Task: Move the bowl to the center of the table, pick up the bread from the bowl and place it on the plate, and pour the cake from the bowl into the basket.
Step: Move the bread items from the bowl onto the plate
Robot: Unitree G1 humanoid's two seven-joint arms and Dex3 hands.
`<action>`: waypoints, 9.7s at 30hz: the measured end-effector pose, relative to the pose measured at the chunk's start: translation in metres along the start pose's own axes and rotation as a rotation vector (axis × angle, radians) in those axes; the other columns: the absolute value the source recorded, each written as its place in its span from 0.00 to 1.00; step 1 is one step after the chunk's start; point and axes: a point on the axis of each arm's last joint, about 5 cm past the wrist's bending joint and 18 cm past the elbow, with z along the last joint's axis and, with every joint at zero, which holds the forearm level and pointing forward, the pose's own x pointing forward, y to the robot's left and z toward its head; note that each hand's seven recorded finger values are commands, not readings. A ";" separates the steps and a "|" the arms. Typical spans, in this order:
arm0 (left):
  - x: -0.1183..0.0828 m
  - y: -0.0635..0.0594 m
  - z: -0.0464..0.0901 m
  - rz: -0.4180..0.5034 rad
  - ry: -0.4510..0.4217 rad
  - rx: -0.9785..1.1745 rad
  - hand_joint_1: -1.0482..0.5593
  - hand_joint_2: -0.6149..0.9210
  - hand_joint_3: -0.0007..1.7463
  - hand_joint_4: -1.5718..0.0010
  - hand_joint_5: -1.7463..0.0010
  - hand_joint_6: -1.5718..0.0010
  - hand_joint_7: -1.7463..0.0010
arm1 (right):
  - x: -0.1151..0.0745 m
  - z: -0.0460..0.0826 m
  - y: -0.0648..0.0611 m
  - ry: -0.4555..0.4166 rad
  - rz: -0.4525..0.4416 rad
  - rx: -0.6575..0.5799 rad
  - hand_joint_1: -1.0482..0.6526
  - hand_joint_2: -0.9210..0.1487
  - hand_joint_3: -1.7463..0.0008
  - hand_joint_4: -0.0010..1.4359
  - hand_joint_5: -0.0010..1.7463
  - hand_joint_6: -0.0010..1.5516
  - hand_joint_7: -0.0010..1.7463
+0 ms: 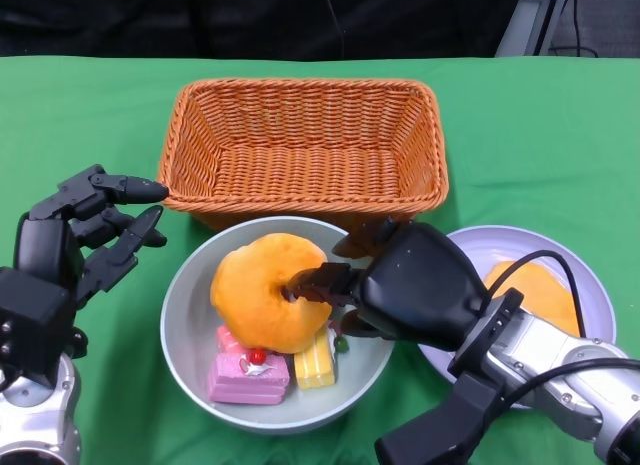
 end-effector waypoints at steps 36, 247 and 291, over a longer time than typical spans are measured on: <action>0.000 -0.001 0.000 -0.005 -0.006 0.000 0.49 1.00 0.14 0.47 0.31 0.47 0.52 | 0.016 0.018 0.014 0.032 0.086 -0.111 0.30 0.10 1.00 0.53 0.00 0.43 0.01; 0.003 0.013 0.003 0.186 0.007 -0.011 0.50 1.00 0.14 0.48 0.31 0.46 0.51 | 0.035 0.019 0.018 0.093 0.178 -0.057 0.03 0.00 0.95 0.32 0.01 0.20 0.01; 0.007 0.018 0.007 0.177 -0.008 0.003 0.51 1.00 0.14 0.47 0.30 0.45 0.51 | 0.031 0.028 0.041 -0.001 -0.004 0.004 0.28 0.06 1.00 0.38 0.65 0.59 0.02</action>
